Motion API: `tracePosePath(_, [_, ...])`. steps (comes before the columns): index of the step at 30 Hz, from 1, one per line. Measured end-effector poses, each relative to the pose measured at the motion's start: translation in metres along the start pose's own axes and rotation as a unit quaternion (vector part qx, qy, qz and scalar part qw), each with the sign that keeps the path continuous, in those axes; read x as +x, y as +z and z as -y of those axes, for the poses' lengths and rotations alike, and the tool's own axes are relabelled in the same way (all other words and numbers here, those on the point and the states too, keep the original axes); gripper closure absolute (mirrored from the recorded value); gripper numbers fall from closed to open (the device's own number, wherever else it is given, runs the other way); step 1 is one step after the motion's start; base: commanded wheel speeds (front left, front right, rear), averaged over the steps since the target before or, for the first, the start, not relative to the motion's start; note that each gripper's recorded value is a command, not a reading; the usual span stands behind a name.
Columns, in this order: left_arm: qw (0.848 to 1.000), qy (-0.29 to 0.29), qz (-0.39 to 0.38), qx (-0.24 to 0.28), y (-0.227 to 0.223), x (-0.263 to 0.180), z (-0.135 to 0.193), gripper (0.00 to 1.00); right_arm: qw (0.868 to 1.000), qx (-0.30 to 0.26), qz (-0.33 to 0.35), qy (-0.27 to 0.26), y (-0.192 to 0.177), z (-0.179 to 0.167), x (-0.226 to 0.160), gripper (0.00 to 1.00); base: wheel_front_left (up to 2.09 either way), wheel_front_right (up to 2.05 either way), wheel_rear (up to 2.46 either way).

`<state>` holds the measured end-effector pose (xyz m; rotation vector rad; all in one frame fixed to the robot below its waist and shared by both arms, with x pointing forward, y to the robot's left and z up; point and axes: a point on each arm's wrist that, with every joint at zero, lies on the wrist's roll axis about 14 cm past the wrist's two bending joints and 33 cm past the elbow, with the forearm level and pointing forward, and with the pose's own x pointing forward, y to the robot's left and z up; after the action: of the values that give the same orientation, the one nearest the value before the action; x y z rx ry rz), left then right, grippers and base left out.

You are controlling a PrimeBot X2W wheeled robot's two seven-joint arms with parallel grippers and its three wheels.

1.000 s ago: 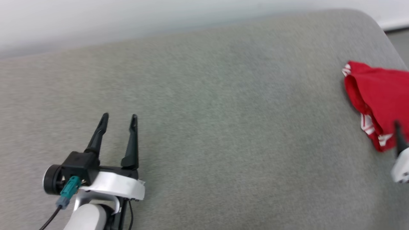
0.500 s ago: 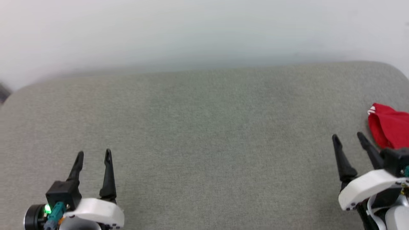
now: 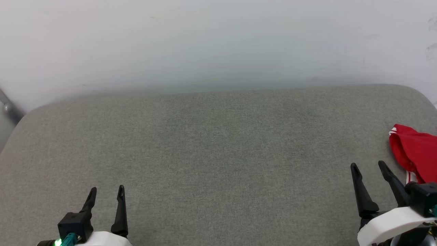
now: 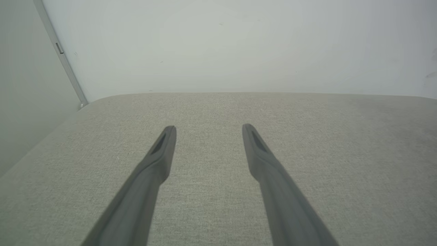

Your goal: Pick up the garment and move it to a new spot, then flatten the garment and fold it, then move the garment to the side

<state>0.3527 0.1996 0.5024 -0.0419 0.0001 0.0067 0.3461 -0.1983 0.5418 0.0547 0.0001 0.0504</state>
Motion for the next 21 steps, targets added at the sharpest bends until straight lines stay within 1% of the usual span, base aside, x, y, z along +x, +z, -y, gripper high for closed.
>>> tracePosePath(17, [1.0,0.001,0.001,-0.003,-0.002,0.006,-0.002,0.0,1.0,0.006,-0.004,0.001,0.0,-0.004,-0.002,0.0,0.0,0.0,0.0])
tracePosePath(18, [1.0,0.0,0.002,-0.003,-0.002,0.007,-0.001,1.0,1.0,0.006,-0.004,0.001,0.0,-0.004,-0.002,1.0,0.0,0.0,0.0])
tracePosePath(21, [1.0,0.002,-0.013,-0.008,-0.012,0.003,0.001,1.0,1.0,0.009,-0.019,-0.001,-0.009,-0.003,-0.003,1.0,0.0,0.0,0.0])
